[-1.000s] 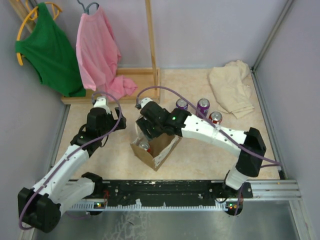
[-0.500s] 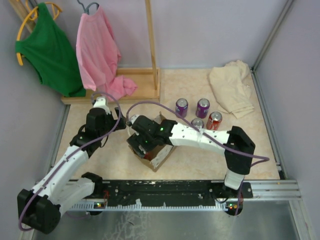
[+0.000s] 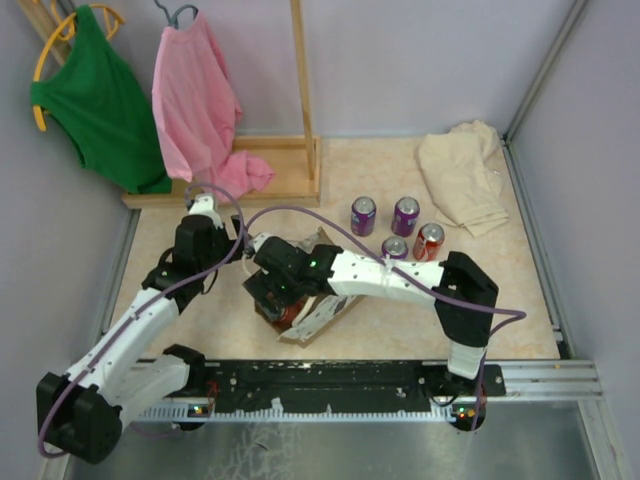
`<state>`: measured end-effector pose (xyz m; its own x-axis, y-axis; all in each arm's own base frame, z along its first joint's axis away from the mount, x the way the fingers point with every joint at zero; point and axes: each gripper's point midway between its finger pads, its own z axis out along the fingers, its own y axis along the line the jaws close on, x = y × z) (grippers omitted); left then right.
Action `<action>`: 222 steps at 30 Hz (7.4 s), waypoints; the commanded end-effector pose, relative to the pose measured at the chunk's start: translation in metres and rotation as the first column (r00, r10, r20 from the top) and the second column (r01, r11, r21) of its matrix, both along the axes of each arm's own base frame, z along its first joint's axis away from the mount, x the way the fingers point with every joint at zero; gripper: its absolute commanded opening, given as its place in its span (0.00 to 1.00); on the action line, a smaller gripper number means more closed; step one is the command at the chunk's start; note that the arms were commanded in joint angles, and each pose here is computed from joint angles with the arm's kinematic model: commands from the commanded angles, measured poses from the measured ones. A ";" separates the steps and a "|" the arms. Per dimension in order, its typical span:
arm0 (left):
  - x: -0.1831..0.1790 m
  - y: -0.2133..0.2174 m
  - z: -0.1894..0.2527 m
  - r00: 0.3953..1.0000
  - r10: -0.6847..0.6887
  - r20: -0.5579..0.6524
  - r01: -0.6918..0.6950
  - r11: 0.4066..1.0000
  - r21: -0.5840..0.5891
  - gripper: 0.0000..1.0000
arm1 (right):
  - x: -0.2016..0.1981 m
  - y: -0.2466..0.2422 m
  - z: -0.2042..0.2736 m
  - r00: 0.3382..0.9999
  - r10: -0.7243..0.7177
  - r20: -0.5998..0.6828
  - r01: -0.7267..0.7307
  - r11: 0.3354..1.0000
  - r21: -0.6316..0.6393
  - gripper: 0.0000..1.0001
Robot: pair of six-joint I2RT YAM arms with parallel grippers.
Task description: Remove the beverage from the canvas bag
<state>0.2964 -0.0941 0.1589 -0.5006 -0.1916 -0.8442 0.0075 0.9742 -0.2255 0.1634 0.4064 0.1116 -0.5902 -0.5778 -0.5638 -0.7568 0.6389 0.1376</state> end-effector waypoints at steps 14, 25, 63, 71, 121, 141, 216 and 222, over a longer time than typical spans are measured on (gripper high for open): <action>0.002 -0.006 0.007 1.000 -0.013 0.012 0.014 1.000 -0.025 1.00 | 0.043 -0.050 0.058 0.978 -0.147 0.148 0.147 0.989 0.009 0.89; 0.004 -0.004 0.004 1.000 -0.005 0.002 0.005 1.000 -0.014 1.00 | 0.032 -0.047 0.053 0.994 -0.105 0.040 0.103 0.993 0.050 0.90; 0.007 -0.008 -0.002 1.000 -0.014 -0.014 0.014 1.000 -0.016 1.00 | 0.015 -0.053 -0.018 0.997 -0.073 -0.009 0.071 0.990 -0.121 0.80; 0.005 -0.007 -0.001 1.000 -0.012 -0.010 0.012 1.000 -0.018 1.00 | 0.019 -0.053 -0.013 0.997 -0.071 0.012 0.072 0.990 -0.118 0.26; 0.008 -0.008 0.002 1.000 -0.011 0.009 0.011 1.000 -0.019 1.00 | 0.161 -0.257 0.233 0.576 -0.698 0.425 0.659 0.704 0.263 0.00; 0.008 -0.008 0.001 1.000 -0.010 0.008 0.010 1.000 -0.028 1.00 | 0.142 -0.167 0.128 0.860 -0.460 0.220 0.443 0.888 0.123 0.00; 0.007 -0.009 0.004 1.000 -0.009 0.018 0.010 0.999 -0.043 1.00 | 0.180 -0.175 0.119 0.776 -0.568 0.273 0.551 0.822 0.144 0.00; 0.008 -0.010 0.004 1.000 -0.010 0.016 0.011 0.999 -0.046 1.00 | 0.181 -0.168 0.092 0.805 -0.542 0.241 0.534 0.839 0.106 0.00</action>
